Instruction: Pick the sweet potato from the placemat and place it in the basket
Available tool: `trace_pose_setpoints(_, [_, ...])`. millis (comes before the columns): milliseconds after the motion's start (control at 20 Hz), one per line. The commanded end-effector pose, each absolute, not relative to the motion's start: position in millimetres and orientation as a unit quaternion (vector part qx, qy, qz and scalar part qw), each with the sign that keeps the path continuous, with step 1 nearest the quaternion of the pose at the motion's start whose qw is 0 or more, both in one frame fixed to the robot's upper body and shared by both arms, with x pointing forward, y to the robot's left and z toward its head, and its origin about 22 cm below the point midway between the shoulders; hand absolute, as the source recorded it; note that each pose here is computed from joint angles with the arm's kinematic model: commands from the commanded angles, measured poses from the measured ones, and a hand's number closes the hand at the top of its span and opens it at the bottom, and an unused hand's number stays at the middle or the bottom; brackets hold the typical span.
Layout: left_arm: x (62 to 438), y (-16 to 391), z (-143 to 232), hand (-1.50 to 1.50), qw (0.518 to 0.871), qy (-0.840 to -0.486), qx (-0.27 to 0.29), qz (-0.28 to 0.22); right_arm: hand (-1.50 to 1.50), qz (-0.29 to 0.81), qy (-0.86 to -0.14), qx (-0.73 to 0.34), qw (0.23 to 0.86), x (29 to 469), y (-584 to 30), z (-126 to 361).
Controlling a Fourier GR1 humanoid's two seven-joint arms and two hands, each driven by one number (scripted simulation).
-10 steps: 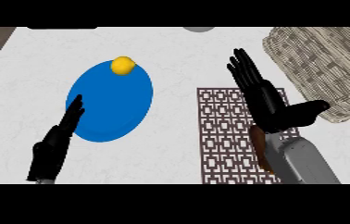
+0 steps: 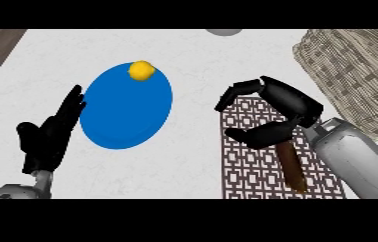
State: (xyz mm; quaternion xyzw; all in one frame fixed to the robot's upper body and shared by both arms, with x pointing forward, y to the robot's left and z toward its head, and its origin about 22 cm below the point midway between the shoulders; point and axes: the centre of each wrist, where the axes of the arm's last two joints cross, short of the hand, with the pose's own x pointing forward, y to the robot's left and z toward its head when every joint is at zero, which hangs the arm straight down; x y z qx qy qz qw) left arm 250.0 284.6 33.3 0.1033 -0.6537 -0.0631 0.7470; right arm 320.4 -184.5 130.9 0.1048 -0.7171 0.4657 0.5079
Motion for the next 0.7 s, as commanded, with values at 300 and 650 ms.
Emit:
trace_pose_setpoints(300, [276,314,40,0.00,0.760,-0.643,0.095,-0.030,-1.50,0.631,-0.683,0.016,0.369,225,-96,51])
trace_pose_setpoints(650, [286,313,47,0.00,0.767,-0.634,0.092,-0.030,-1.50,0.713,-0.556,-0.176,0.390,230,-45,119])
